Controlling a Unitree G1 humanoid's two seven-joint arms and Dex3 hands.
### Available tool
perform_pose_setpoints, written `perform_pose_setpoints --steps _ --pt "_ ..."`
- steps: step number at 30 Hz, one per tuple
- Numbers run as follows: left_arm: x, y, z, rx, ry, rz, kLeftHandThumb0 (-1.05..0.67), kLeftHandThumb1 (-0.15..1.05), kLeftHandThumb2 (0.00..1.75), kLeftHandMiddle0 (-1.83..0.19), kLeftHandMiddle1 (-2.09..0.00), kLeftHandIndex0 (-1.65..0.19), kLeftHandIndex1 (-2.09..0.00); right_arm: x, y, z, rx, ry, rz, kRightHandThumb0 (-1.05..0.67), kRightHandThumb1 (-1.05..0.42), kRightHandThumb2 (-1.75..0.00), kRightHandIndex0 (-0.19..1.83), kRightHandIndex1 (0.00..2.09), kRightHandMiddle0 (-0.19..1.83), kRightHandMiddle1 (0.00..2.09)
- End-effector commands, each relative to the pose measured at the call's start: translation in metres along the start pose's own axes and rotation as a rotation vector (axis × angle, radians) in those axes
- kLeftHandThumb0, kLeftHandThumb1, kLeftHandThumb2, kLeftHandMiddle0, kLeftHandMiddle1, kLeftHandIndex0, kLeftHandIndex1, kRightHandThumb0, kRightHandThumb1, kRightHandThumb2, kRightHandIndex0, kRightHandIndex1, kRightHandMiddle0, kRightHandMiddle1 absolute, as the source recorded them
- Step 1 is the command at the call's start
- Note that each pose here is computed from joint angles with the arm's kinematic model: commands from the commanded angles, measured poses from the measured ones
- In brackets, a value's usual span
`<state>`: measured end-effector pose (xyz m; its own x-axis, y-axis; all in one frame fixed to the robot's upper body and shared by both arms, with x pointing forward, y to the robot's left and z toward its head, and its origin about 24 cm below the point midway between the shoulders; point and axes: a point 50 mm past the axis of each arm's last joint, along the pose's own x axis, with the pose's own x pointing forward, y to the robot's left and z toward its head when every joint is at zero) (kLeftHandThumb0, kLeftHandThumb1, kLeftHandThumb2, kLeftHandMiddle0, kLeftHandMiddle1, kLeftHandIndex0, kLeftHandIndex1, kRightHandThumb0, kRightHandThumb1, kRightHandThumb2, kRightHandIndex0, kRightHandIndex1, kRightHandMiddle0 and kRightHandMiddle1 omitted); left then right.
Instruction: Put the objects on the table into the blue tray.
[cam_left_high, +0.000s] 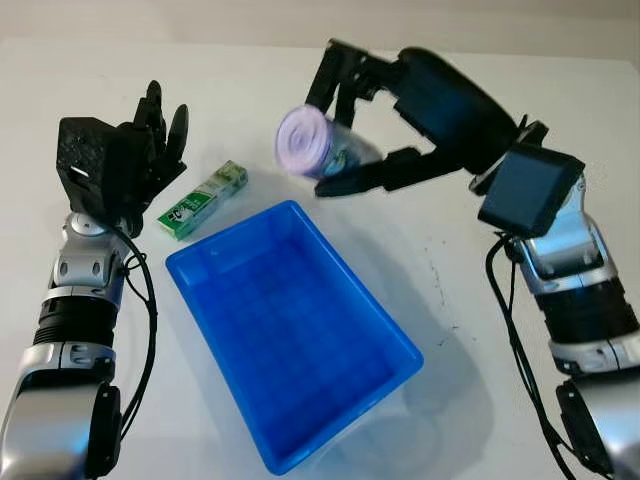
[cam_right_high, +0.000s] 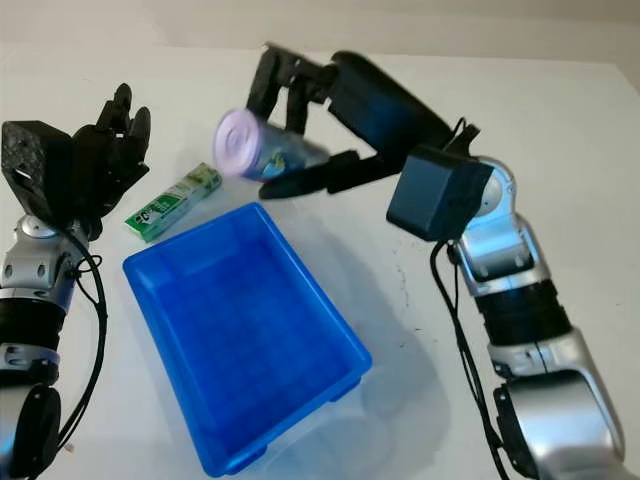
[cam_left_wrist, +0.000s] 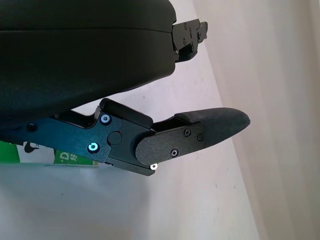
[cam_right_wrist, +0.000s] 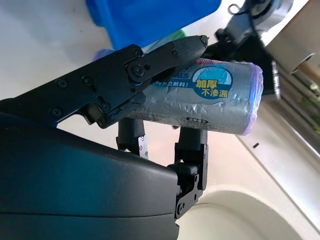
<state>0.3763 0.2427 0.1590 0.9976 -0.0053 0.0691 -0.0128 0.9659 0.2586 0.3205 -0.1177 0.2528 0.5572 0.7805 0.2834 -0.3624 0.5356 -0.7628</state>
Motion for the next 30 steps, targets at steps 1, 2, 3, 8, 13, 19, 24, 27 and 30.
perform_pose_setpoints --steps 1,2,3,8,13,19,24,27,30 --pt "0.001 0.0 0.003 0.003 -0.015 0.008 -0.72 1.05 0.66 0.19 -0.03 0.19 -0.01 0.0 0.004 0.008 0.025 -0.028 0.038 -0.45 -1.05 -0.28 1.05 2.09 0.78 2.09" --pt "0.001 0.0 0.003 0.005 -0.015 0.01 -0.72 1.05 0.66 0.19 -0.04 0.19 -0.01 0.0 0.005 0.009 0.026 -0.028 0.056 -0.46 -1.05 -0.27 1.02 2.09 0.74 2.09" --pt "0.001 0.0 0.003 0.007 -0.016 0.01 -0.72 1.05 0.66 0.19 -0.04 0.19 -0.01 -0.001 0.005 0.01 0.031 -0.033 0.073 -0.47 -1.05 -0.26 0.97 2.09 0.69 2.09" --pt "0.001 0.0 0.003 0.008 -0.021 0.008 -0.73 1.05 0.66 0.19 -0.04 0.19 -0.02 -0.003 0.003 0.004 0.018 0.002 0.214 -0.57 -1.05 -0.14 0.18 1.81 0.06 1.75" --pt "0.001 -0.002 0.002 -0.016 -0.02 0.006 -0.73 1.05 0.66 0.19 -0.03 0.19 -0.01 -0.007 0.001 0.001 -0.031 0.063 0.421 -0.71 -1.05 -0.12 -0.11 0.35 -0.08 0.46" --pt "0.0 -0.002 0.002 -0.013 -0.016 0.002 -0.73 1.05 0.66 0.19 -0.02 0.19 0.0 -0.008 -0.004 0.002 -0.08 0.088 0.479 -0.78 -1.01 -0.05 -0.19 0.0 -0.19 0.05" --pt "0.001 -0.002 0.002 -0.013 -0.014 0.004 -0.72 1.05 0.66 0.19 -0.02 0.19 0.0 -0.009 -0.017 -0.007 0.034 0.091 0.274 -0.75 -0.92 -0.03 -0.19 0.0 -0.19 0.0" --pt "0.001 -0.002 0.002 -0.012 -0.013 0.007 -0.72 1.05 0.66 0.19 -0.03 0.19 0.0 -0.011 -0.027 -0.019 0.096 0.111 0.052 -0.72 -0.98 -0.07 -0.19 0.0 -0.19 0.0" --pt "0.001 -0.001 0.002 -0.011 -0.015 0.006 -0.72 1.05 0.67 0.19 -0.02 0.19 0.0 -0.018 -0.037 -0.037 0.116 0.161 -0.177 -0.74 -1.04 -0.19 -0.19 0.0 -0.19 0.0"
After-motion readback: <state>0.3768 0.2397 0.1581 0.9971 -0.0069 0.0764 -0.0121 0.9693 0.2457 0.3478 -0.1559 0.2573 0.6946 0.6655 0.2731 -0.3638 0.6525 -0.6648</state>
